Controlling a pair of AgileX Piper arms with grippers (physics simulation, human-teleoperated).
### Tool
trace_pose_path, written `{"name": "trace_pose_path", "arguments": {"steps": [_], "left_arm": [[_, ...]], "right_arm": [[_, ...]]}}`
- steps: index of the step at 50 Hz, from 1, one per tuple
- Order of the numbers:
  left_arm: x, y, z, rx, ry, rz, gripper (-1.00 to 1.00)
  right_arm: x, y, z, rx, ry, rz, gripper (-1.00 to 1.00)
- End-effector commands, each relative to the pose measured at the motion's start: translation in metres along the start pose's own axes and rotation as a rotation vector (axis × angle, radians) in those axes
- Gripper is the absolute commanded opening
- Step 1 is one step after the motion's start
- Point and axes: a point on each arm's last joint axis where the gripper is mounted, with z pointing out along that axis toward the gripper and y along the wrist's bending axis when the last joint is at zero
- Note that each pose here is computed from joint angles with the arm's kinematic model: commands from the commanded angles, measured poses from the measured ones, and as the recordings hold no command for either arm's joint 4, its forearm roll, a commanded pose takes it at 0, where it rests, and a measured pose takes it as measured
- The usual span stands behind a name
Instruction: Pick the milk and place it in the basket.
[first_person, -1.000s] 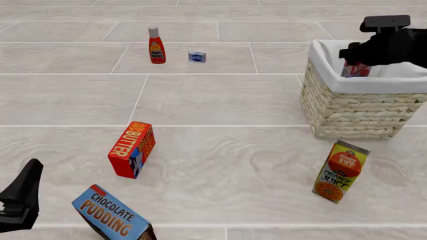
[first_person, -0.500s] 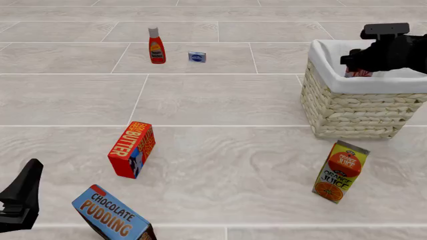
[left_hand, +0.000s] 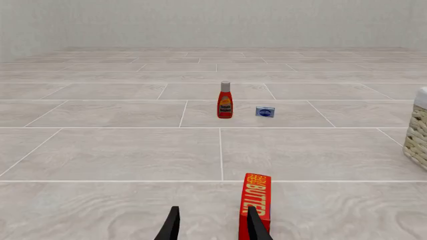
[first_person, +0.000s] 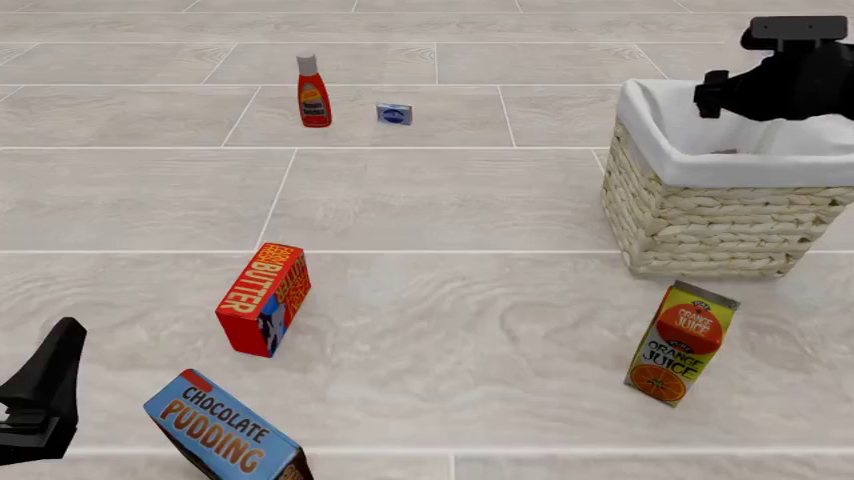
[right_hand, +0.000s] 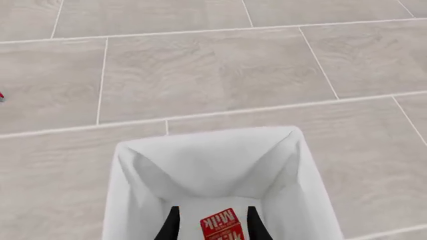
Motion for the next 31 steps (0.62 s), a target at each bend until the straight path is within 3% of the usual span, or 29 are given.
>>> {"name": "trace_pose_path", "arguments": {"steps": [1,16,31], "left_arm": [[0.0,0.0,0.0,0.0,0.0,0.0,1.0],[0.0,0.0,0.0,0.0,0.0,0.0,1.0],[0.0,0.0,0.0,0.0,0.0,0.0,1.0]], "right_arm": [[-0.015,0.0,-0.027,0.0,-0.045,0.006,1.0],[-0.03,0.004,-0.079,-0.008,-0.124,0.012,1.0],[-0.023,0.023,-0.139,-0.056,-0.211,0.003,1.0]]}}
